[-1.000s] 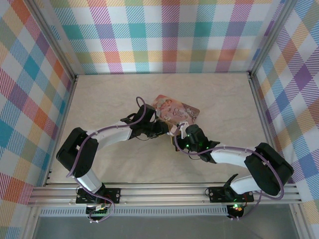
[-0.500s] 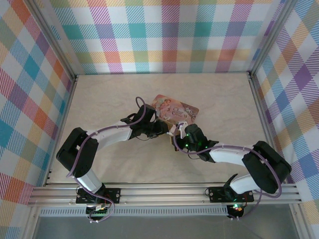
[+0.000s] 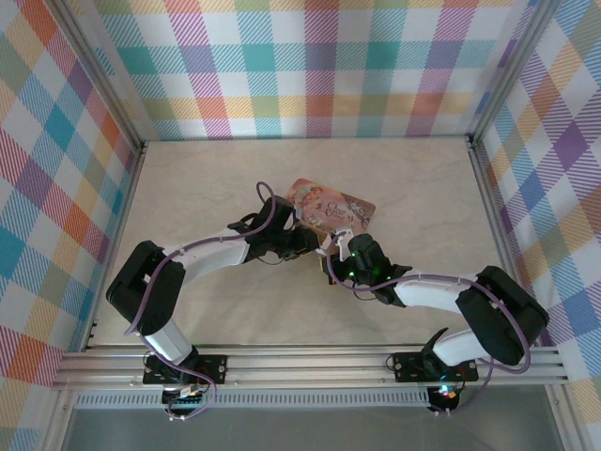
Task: Unlock a padlock with a key
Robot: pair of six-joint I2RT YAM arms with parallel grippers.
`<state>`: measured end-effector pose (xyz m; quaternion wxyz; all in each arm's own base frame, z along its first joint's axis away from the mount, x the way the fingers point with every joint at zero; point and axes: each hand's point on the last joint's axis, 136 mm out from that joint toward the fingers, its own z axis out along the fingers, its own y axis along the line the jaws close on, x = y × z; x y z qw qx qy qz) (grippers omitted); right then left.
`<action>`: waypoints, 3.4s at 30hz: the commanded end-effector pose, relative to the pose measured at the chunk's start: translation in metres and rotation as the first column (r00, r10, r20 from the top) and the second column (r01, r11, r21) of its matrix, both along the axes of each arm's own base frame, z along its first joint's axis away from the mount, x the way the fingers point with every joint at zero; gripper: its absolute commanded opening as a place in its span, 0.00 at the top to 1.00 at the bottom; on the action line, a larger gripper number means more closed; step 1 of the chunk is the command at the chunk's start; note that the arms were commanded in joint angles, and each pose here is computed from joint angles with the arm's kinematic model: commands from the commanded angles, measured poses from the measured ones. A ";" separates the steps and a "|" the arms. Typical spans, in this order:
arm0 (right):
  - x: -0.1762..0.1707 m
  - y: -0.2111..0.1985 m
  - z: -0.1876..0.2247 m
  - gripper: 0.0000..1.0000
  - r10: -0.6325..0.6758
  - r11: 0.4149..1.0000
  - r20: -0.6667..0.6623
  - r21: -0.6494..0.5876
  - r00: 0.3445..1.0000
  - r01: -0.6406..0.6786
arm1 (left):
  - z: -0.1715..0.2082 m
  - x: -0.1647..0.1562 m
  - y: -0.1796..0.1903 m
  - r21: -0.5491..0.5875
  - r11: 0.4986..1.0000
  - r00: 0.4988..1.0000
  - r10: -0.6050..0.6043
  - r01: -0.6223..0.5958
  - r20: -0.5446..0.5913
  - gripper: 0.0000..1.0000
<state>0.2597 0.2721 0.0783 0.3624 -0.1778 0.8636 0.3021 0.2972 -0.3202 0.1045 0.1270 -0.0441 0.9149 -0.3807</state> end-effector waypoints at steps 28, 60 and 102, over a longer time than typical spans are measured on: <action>0.008 0.003 0.036 0.99 -0.027 0.997 0.099 0.072 0.995 0.020 | 0.023 -0.008 -0.019 -0.057 0.996 0.998 -0.064 0.065 0.028 0.75; -0.005 -0.020 0.029 1.00 -0.116 0.984 0.080 0.143 0.990 0.103 | 0.030 -0.001 -0.019 -0.115 0.993 0.999 0.036 -0.037 -0.008 0.75; 0.014 -0.019 0.037 1.00 -0.193 0.960 0.090 0.222 0.977 0.170 | 0.032 -0.001 -0.024 -0.144 0.989 0.999 0.036 -0.040 -0.031 0.75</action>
